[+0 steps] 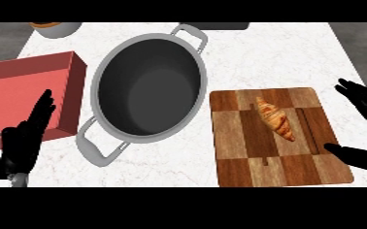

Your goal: Pick the croissant from the cutting board and place it in the pot

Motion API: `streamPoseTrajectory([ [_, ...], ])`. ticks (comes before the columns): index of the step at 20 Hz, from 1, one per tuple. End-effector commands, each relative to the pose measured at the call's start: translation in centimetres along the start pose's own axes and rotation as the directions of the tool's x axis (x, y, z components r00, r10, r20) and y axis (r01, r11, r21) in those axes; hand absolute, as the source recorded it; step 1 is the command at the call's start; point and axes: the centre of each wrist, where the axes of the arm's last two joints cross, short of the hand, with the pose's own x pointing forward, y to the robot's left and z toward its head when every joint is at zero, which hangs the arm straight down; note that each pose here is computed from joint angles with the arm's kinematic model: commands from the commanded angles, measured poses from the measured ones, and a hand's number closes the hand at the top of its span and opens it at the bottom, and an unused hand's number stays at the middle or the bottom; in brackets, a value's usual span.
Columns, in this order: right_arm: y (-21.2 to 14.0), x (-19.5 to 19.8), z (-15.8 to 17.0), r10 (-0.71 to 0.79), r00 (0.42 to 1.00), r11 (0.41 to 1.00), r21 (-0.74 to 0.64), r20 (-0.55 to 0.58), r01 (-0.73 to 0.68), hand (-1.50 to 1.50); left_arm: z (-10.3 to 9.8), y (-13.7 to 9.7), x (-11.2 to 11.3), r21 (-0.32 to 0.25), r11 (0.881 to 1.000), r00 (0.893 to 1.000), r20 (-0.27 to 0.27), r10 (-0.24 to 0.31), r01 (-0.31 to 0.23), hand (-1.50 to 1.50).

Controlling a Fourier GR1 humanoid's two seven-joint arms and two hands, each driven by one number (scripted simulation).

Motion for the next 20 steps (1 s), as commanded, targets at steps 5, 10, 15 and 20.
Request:
streamPoseTrajectory([
  [5,-0.2,6.4,-2.3,0.156,0.985,0.958,0.255,-0.067,-0.135,-1.5,0.0,0.3,-0.1,-0.006,1.0,1.0,0.009,-0.019,0.019,0.0],
  [10,-0.1,8.2,-5.2,0.382,0.914,0.835,0.475,-0.136,-0.278,-1.5,-0.9,-0.4,0.7,-0.029,0.999,1.0,0.018,-0.018,0.019,0.0],
  [15,2.4,12.2,-6.2,0.461,0.877,0.716,0.641,-0.135,-0.278,-1.5,-0.3,-1.2,0.4,-0.027,1.0,1.0,-0.003,-0.016,0.016,0.0],
  [20,4.8,12.2,-10.1,0.472,0.866,0.67,0.706,-0.164,-0.231,-1.5,-0.1,-0.2,0.6,-0.013,1.0,1.0,0.002,-0.024,0.024,0.0],
])
